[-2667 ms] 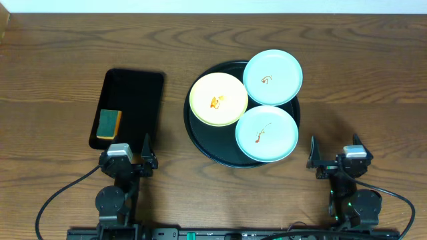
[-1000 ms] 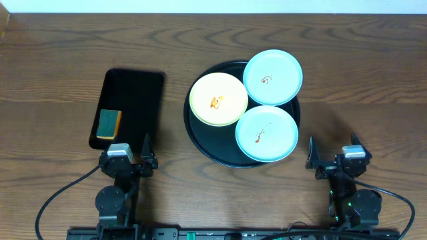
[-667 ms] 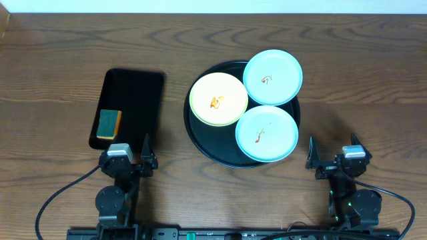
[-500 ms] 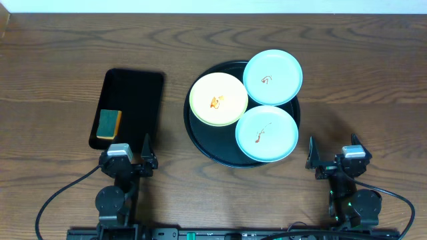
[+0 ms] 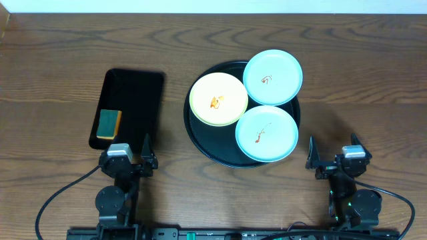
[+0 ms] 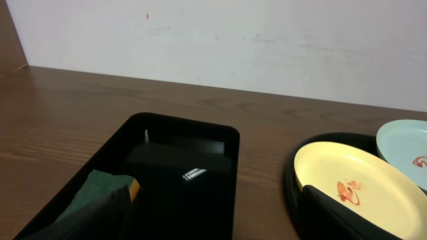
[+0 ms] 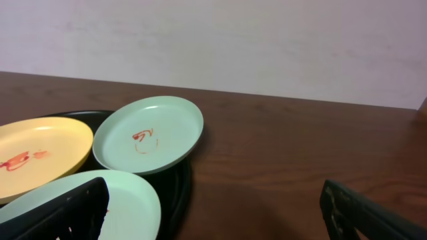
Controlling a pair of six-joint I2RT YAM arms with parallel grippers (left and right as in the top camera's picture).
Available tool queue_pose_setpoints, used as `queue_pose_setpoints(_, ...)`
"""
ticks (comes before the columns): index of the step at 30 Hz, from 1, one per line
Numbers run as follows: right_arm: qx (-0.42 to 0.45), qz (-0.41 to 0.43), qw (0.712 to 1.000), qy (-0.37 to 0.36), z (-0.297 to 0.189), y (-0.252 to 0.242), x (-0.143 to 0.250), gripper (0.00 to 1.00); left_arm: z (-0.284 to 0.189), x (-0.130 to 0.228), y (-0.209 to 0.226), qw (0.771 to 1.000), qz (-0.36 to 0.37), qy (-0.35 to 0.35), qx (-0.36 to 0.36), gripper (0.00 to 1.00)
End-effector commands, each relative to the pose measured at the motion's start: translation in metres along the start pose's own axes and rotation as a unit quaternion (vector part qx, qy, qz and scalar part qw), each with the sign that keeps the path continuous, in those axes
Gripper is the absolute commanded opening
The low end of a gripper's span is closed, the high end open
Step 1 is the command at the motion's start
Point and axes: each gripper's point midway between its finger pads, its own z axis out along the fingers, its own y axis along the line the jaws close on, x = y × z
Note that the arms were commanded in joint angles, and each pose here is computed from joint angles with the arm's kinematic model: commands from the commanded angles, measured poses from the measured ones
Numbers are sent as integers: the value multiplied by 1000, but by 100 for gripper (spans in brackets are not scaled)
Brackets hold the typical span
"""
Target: Clean dirty plates on tray and stack at the side
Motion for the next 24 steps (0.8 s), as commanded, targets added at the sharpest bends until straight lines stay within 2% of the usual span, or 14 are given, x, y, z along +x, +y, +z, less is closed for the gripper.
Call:
queue_pose_setpoints(1, 0, -4, 1000, 4, 0, -1, 2, 99, 0, 15, -1, 1000, 2, 28, 6, 81)
queue_pose_setpoints(11, -5, -2, 1000, 3, 0, 1, 2, 99, 0, 15, -1, 1000, 2, 28, 6, 81)
queue_pose_setpoints(17, -2, 48, 999, 3, 0, 0, 2, 99, 1, 12, 0, 1000, 4, 22, 1, 80)
queue_pose_setpoints(24, 3, 50, 998, 23, -1, -2, -2, 99, 1, 7, 0, 1000, 5, 11, 2, 81)
